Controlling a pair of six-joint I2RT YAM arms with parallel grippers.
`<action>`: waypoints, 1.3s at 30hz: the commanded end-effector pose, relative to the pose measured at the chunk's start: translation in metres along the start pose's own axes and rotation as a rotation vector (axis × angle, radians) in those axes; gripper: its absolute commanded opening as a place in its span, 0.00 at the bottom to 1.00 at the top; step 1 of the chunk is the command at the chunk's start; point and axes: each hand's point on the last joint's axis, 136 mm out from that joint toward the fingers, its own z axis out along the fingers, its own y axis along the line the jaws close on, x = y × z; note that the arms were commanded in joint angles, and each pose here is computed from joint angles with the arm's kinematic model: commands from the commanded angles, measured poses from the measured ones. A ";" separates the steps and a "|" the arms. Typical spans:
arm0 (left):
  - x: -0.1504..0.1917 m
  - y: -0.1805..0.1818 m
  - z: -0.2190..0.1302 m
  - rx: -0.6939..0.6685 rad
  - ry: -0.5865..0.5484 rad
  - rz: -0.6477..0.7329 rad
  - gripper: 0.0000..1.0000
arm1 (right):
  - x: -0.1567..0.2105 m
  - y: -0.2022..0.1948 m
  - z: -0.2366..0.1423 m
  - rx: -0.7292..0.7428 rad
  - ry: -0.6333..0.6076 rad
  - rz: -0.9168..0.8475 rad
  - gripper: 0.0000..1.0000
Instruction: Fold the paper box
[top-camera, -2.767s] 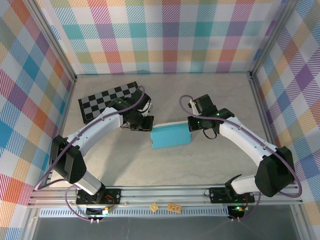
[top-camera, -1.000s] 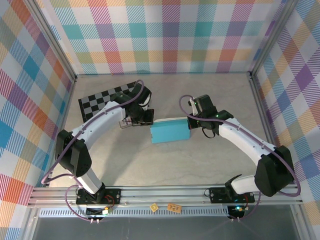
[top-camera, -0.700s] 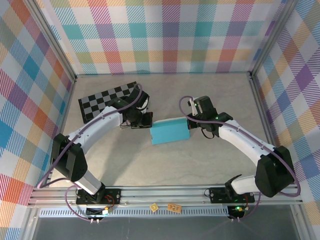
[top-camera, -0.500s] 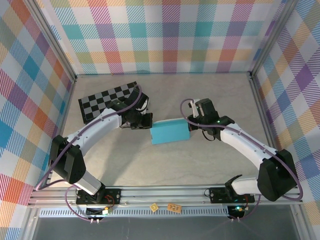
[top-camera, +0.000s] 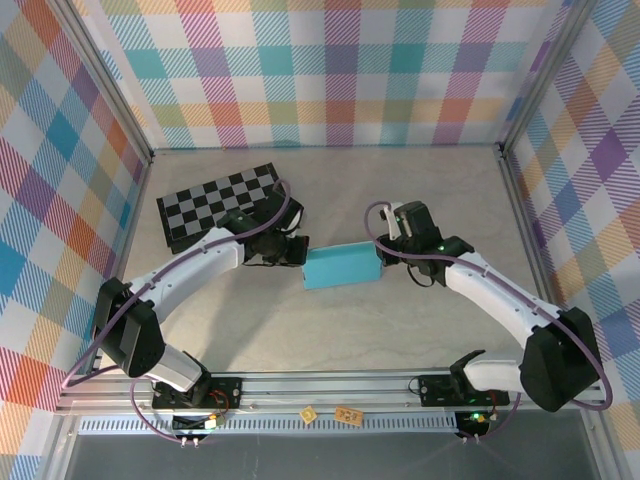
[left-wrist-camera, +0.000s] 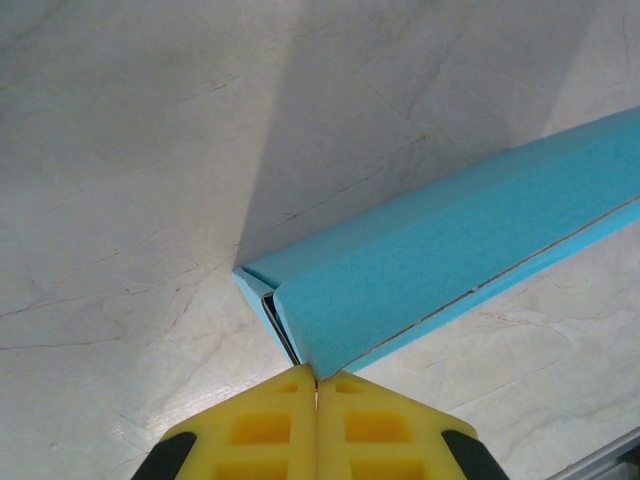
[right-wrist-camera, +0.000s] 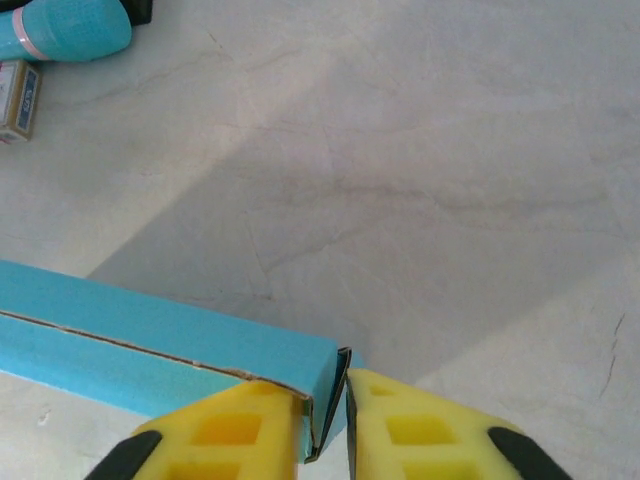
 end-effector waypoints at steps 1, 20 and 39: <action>0.016 0.002 0.005 -0.028 0.034 0.030 0.00 | 0.013 0.012 -0.014 -0.055 0.061 0.076 0.31; 0.018 -0.004 0.004 -0.058 0.023 0.039 0.00 | -0.005 0.008 -0.071 -0.100 0.089 0.754 0.76; 0.022 -0.011 0.005 -0.057 0.025 0.046 0.00 | 0.006 -0.005 -0.023 -0.387 0.219 1.613 0.78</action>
